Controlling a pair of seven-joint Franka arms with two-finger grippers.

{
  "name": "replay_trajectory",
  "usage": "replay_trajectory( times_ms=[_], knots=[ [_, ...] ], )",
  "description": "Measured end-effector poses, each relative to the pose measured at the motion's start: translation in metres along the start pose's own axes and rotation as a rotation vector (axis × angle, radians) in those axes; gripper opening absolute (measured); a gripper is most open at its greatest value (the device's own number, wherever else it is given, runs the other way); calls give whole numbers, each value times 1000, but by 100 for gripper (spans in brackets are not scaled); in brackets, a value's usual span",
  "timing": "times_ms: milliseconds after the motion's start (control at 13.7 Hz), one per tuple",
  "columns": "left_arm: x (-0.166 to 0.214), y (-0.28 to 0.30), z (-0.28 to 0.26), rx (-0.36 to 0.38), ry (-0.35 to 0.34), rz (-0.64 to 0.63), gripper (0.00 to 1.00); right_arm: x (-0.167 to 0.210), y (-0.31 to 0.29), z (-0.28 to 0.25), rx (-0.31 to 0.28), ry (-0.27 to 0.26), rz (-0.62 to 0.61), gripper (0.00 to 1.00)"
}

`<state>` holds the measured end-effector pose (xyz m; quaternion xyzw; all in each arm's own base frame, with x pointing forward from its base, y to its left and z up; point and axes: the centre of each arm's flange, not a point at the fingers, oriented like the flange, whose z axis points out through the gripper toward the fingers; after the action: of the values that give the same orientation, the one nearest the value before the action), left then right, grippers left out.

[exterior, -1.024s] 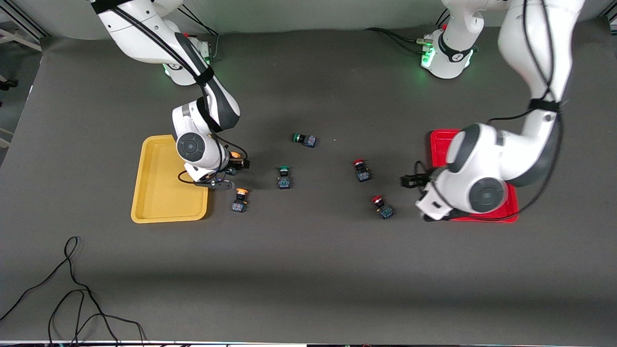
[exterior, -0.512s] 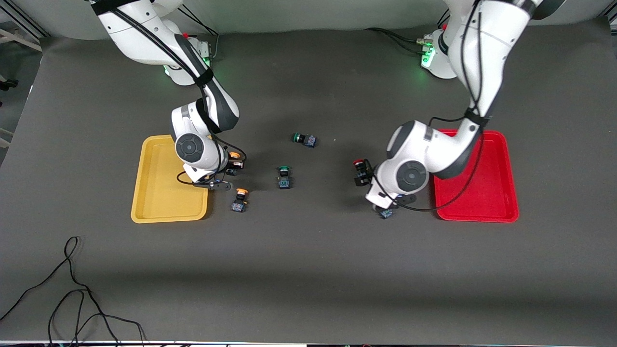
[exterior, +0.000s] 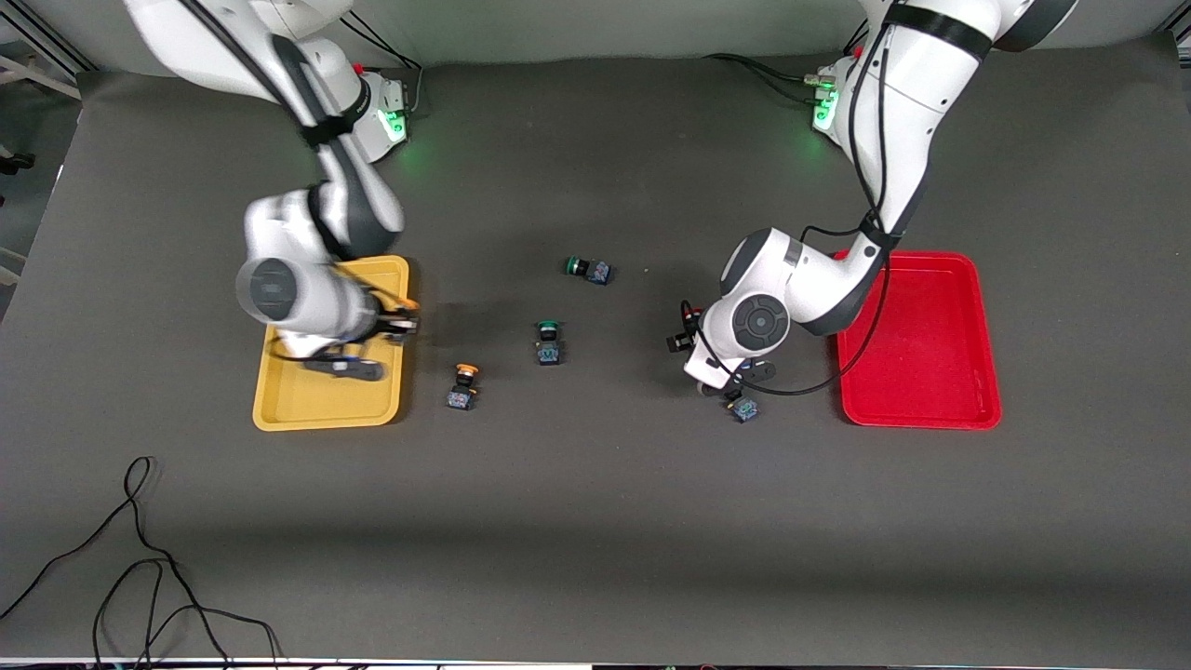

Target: Place red and yellow buttons in trays

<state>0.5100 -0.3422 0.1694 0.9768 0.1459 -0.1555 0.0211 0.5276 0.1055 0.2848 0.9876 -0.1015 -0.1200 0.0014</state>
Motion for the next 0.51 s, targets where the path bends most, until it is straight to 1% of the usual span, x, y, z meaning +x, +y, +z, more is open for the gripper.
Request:
replay_trajectory(
  times_ms=[73,146,220,293,439,512],
  knots=[
    [-3,1,2,2,-1,1,75,5,30,1,4,-4,-1,33],
    [-4,3,2,3,1,-15,63,8,57,12,3,-8,2,33],
    [-5,4,-2,-1,6,-46,50,7,73,28,-3,-12,8,33],
    [-5,5,-10,-7,14,-74,45,4,79,45,-13,-19,13,33],
    [-8,3,-39,10,14,-96,45,1,78,73,-40,-39,11,33],
    [-7,-5,-62,29,9,-104,45,1,75,80,-46,-47,12,38]
  ],
)
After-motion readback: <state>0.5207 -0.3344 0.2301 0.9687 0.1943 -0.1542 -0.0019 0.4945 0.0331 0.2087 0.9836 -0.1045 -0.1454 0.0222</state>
